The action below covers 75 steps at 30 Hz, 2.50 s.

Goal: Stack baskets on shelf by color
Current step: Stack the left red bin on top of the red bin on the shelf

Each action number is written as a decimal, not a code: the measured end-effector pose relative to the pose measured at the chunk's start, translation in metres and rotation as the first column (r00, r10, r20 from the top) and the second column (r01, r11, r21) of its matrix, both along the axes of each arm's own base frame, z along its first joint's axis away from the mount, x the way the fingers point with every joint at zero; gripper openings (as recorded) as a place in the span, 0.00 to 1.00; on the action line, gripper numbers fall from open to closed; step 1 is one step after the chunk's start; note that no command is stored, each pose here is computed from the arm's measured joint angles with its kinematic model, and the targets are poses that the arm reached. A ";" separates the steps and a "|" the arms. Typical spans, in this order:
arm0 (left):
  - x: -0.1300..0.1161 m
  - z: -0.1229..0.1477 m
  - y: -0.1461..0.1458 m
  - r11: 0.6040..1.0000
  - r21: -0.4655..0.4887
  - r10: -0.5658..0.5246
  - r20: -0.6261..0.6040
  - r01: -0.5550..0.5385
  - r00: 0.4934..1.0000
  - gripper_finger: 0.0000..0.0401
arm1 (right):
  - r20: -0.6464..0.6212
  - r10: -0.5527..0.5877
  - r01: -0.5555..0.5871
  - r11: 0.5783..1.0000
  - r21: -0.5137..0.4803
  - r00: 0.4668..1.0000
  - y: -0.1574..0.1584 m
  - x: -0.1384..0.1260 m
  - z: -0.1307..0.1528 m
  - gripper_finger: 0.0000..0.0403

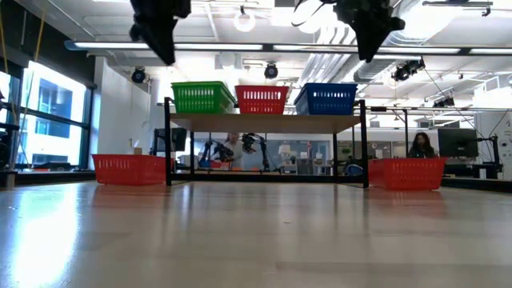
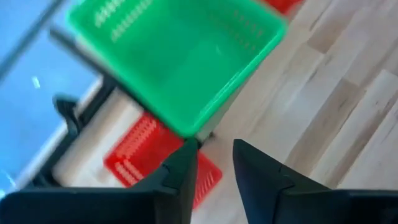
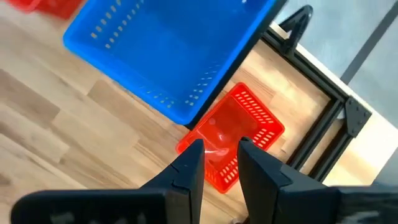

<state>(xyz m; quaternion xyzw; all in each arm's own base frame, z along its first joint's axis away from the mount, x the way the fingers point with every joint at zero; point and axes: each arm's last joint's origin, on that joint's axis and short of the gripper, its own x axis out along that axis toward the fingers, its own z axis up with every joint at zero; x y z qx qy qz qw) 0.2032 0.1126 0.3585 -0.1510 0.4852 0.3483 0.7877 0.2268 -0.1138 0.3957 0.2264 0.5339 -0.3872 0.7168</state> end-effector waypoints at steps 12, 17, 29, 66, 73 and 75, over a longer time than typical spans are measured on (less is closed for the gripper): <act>-0.035 -0.007 0.023 0.846 -0.240 0.483 -0.031 -0.476 0.875 0.38 | 0.084 -0.119 0.106 0.983 0.148 0.989 -0.004 -0.002 -0.001 0.21; -0.045 -0.014 0.033 0.799 -0.224 0.558 -0.069 -0.558 0.827 0.38 | 0.082 -0.098 0.087 0.988 0.126 0.992 -0.004 -0.001 0.000 0.21; -0.065 -0.077 0.052 0.632 -0.334 0.686 -0.181 -0.700 0.705 0.38 | 0.102 -0.016 0.006 0.996 0.093 0.995 -0.005 0.002 0.001 0.21; -0.105 -0.162 0.073 0.510 -0.423 0.783 -0.132 -0.749 0.608 0.38 | 0.140 0.028 -0.045 0.992 0.118 0.990 -0.005 0.005 0.002 0.21; -0.106 -0.174 0.071 0.487 -0.421 0.806 -0.121 -0.765 0.580 0.38 | 0.146 0.019 -0.038 0.991 0.128 0.989 -0.005 0.005 0.002 0.21; -0.106 -0.175 0.071 0.492 -0.416 0.806 -0.115 -0.765 0.581 0.38 | 0.151 0.021 -0.041 0.990 0.134 0.988 -0.005 0.005 0.002 0.21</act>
